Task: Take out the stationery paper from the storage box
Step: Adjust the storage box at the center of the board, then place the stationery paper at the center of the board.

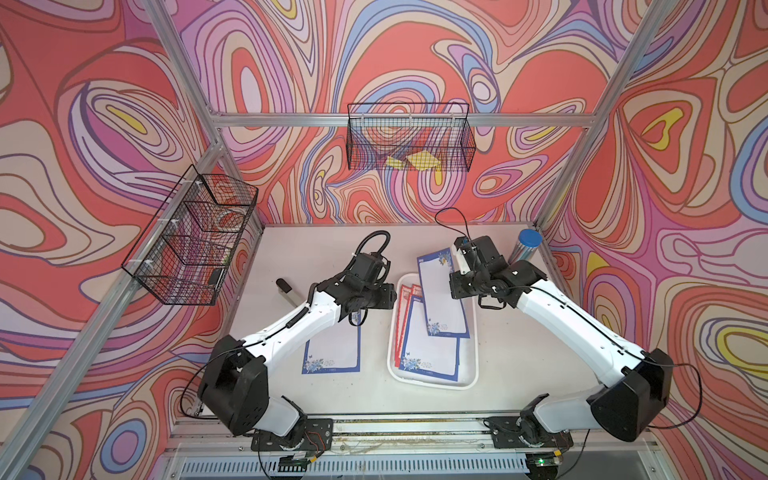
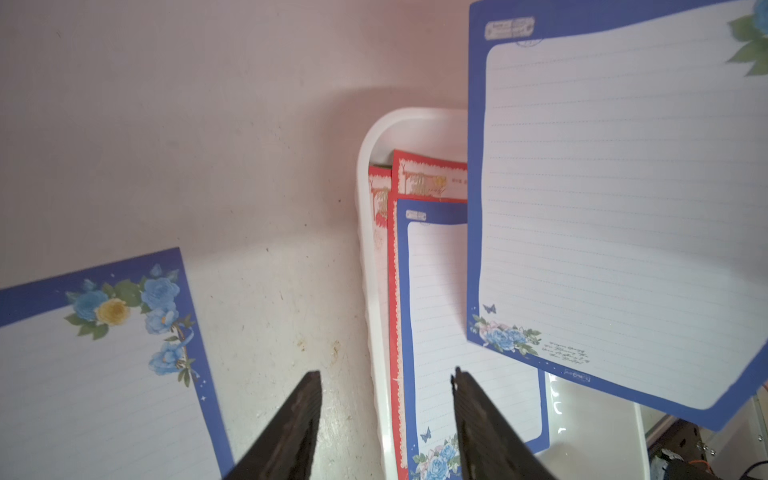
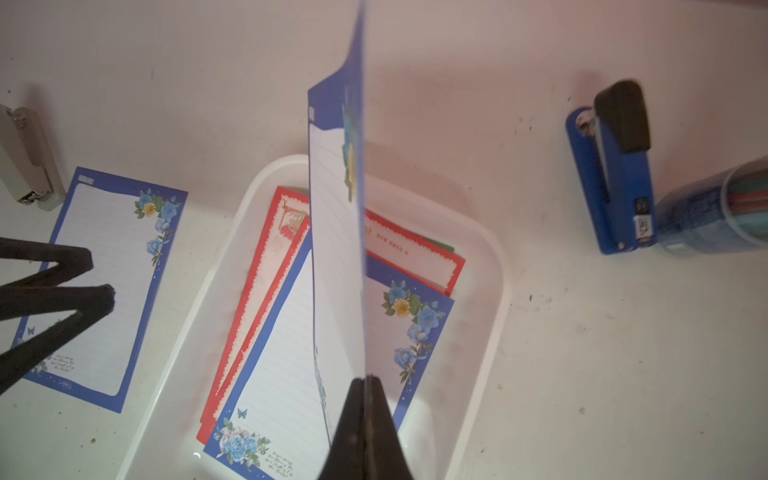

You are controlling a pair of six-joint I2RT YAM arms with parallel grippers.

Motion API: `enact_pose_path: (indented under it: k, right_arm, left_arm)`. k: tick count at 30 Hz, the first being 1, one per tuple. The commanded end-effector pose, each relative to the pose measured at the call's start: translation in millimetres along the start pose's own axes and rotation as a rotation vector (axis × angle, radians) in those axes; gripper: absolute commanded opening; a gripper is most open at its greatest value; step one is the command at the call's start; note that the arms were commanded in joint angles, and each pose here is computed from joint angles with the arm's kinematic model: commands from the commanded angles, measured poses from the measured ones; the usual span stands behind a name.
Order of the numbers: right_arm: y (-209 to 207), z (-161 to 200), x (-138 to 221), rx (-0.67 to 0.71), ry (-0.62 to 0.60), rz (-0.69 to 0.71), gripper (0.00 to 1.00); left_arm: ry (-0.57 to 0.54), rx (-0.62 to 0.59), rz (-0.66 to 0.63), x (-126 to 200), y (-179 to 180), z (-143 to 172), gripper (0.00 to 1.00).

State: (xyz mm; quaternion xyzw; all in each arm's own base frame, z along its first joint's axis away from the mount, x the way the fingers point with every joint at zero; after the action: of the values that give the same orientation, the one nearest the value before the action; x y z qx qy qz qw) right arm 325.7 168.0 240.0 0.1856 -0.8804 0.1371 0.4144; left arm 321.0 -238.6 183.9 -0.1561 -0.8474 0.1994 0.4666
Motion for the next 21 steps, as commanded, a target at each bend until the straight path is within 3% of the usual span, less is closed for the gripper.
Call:
enact_pose_path:
  k: [1, 7, 11, 14, 21]
  right_arm:
    - [-16.0, -8.8, 25.5, 0.135, -0.025, 0.082, 0.00]
    - [-27.5, -45.8, 76.8, 0.280, -0.221, 0.162, 0.00]
    - [-24.7, -66.9, 120.0, 0.375, -0.424, 0.177, 0.00]
    - [-13.0, -75.8, 156.4, 0.442, -0.585, 0.135, 0.00]
    - [24.7, -75.6, 221.2, 0.572, -0.901, -0.028, 0.00]
  left_arm:
    - [-0.157, -0.126, 0.045, 24.6, -14.4, -27.5, 0.57]
    - [-0.375, -0.298, 0.212, 78.4, -47.0, -50.8, 0.59]
    - [-0.448, -0.481, 0.438, 121.4, -80.4, -37.7, 0.59]
    - [-0.483, -0.577, 0.566, 148.5, -95.7, -24.8, 0.64]
    - [-0.517, -0.727, 0.694, 179.0, -108.8, -5.1, 0.79]
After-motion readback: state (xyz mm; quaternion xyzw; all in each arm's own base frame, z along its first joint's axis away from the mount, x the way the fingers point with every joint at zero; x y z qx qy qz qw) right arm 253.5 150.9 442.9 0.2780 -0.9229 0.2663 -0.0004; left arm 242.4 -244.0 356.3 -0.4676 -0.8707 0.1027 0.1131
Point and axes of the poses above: each gripper's point midway between its finger pads, its own x axis back along the fingers, its own y axis along the line the jaws close on, z = x × y, the point moved 1 cm from there along x, back along the fingers, and after that the axes turned 13 degrees about x, right-handed, at the moved point
